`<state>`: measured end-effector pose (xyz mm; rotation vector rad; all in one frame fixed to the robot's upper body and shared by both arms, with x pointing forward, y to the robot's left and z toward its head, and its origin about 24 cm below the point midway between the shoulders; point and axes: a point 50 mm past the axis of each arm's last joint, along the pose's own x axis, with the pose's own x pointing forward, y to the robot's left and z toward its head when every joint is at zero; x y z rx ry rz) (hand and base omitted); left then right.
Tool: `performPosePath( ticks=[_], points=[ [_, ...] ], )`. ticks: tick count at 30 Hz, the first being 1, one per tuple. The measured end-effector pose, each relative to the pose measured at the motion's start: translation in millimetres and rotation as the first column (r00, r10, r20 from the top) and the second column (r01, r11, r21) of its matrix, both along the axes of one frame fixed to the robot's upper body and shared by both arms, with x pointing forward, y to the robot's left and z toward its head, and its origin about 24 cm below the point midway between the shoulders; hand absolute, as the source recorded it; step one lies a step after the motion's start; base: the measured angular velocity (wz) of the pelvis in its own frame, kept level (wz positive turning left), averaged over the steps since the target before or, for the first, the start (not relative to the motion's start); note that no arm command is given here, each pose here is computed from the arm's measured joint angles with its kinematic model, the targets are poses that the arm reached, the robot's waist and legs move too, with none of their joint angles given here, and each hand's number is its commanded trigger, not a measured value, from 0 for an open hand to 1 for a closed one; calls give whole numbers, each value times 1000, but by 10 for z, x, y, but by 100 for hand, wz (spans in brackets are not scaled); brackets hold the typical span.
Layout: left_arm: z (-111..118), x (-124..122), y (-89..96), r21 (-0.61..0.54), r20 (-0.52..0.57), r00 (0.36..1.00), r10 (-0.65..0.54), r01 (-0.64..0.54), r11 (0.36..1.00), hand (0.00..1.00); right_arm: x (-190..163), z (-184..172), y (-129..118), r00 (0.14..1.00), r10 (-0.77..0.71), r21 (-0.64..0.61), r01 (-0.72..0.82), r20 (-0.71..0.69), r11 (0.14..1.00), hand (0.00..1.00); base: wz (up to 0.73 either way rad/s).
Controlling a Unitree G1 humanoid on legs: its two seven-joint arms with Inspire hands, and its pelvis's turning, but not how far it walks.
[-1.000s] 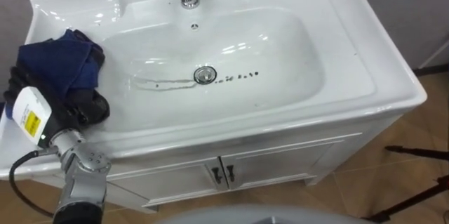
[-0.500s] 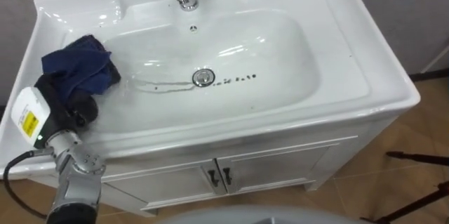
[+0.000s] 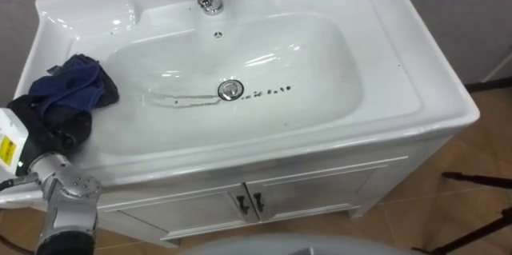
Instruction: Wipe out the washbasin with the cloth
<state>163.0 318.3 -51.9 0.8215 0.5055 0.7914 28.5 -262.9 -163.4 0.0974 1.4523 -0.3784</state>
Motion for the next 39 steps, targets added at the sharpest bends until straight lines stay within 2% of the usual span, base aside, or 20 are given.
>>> performPosePath(
  ticks=[5,11,16,19,22,28,33,39],
  points=[
    [20,102,-33,-11,19,1000,-9,9,1000,100,-13,-6,9,1000,-5,-5,5,8,1000,0,11],
    [172,231,-82,6,73,997,-35,35,999,100,16,-11,29,999,-8,2,8,31,1000,0,10],
    [374,358,-179,93,109,989,-96,86,992,100,100,-18,72,997,29,4,-29,66,1000,0,12],
    [458,394,-222,108,141,983,-116,102,989,100,94,-22,88,996,28,3,-28,79,1000,0,11],
    [595,486,-371,143,189,962,-197,172,975,100,95,-23,91,995,29,-7,-28,93,1000,0,10],
    [768,575,-543,174,257,925,-281,242,955,100,95,-25,103,994,42,-17,-41,103,999,0,-1],
    [853,600,-606,262,229,910,-345,283,923,100,88,-30,118,993,42,-15,-41,106,999,0,-7],
    [842,601,-626,267,211,909,-359,300,916,100,80,-32,126,992,47,-23,-44,113,999,0,1]
  ],
)
